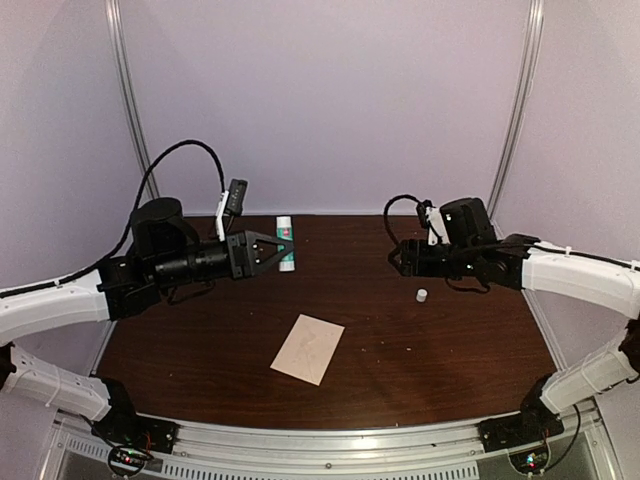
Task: Place the letter into the envelope and seal it
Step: Pick up the solid glue cap from the center of the board.
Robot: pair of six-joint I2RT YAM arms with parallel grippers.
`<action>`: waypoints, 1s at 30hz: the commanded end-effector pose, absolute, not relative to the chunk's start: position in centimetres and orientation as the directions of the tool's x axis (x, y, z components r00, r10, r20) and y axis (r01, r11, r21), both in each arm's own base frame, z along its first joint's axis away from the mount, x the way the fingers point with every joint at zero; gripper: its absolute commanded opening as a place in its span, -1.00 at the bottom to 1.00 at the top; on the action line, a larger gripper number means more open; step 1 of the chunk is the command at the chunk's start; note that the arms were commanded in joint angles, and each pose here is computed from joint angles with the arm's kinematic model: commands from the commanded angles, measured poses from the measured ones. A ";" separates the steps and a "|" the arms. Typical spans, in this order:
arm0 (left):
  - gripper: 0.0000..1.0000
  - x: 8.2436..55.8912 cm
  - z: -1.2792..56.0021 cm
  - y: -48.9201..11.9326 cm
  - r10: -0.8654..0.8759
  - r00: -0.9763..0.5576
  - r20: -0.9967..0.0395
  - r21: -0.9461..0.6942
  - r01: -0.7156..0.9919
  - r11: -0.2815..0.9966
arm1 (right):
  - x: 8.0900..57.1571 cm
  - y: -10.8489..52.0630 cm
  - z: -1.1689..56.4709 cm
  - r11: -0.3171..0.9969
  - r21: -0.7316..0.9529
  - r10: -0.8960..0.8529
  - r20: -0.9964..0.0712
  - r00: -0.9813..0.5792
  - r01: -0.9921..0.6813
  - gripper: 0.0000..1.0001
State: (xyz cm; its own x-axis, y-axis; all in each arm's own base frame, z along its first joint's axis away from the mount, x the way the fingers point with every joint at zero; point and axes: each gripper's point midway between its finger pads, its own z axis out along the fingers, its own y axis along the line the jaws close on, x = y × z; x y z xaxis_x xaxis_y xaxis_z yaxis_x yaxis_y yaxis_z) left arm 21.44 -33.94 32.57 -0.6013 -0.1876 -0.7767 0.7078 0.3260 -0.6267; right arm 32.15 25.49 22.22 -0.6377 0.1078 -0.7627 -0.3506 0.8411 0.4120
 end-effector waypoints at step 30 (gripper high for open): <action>-0.90 22.8 26.8 -34.3 -0.071 -0.647 -0.759 -0.609 0.669 0.426 | 39.4 15.4 3.8 0.997 0.008 -0.057 -0.534 -0.844 -0.072 -0.12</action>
